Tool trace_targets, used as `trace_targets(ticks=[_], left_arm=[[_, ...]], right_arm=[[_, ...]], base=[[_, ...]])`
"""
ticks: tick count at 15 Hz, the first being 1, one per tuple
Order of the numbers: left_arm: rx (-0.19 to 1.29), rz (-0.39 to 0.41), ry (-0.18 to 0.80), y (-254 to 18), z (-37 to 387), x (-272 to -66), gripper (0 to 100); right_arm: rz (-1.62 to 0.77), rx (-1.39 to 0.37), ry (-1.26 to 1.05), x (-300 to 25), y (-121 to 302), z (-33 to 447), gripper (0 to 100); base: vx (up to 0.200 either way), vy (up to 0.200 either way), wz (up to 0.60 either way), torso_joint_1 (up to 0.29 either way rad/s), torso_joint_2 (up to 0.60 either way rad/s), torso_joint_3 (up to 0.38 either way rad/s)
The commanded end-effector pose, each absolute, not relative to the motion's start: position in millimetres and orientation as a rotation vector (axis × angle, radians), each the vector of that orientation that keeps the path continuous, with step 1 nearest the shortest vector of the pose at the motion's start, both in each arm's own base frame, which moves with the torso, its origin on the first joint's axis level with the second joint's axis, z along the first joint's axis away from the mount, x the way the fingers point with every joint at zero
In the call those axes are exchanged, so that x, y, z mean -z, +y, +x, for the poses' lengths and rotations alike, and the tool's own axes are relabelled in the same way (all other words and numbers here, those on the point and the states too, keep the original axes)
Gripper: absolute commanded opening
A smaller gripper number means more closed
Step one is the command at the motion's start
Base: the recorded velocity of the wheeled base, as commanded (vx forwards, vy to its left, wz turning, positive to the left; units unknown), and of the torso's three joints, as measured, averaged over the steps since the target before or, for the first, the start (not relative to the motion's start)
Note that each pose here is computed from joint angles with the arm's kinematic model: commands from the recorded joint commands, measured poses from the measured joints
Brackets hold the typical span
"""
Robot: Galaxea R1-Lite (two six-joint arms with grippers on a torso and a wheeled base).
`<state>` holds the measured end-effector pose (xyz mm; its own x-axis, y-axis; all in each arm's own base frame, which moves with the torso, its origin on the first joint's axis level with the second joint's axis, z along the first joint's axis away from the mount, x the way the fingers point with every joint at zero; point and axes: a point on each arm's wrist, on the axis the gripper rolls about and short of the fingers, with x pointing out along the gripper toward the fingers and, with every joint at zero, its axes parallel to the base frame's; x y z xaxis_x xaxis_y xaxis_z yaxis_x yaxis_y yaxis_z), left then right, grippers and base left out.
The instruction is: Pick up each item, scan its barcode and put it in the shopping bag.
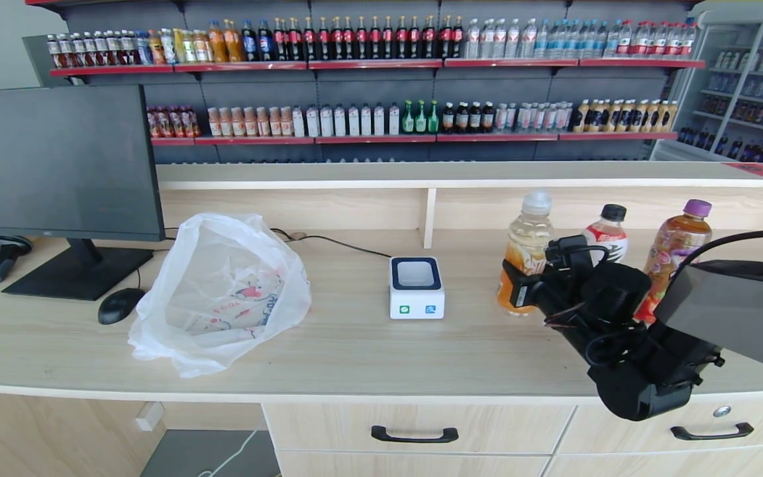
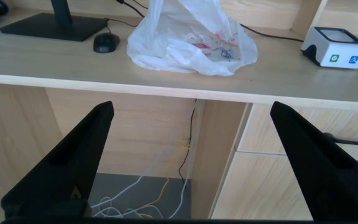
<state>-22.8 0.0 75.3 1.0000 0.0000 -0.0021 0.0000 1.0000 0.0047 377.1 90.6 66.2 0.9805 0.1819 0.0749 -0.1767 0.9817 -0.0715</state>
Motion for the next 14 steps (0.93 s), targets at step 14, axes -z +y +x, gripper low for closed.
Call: trace_targets(ticks=[14], left_arm=[[-0.002, 0.005, 0.002, 0, -23, -75, 100]], right_arm=[[-0.044, -0.171, -0.207, -121, 84, 356, 0]], base=[[0.000, 0.000, 0.00, 0.000, 0.00, 0.000]])
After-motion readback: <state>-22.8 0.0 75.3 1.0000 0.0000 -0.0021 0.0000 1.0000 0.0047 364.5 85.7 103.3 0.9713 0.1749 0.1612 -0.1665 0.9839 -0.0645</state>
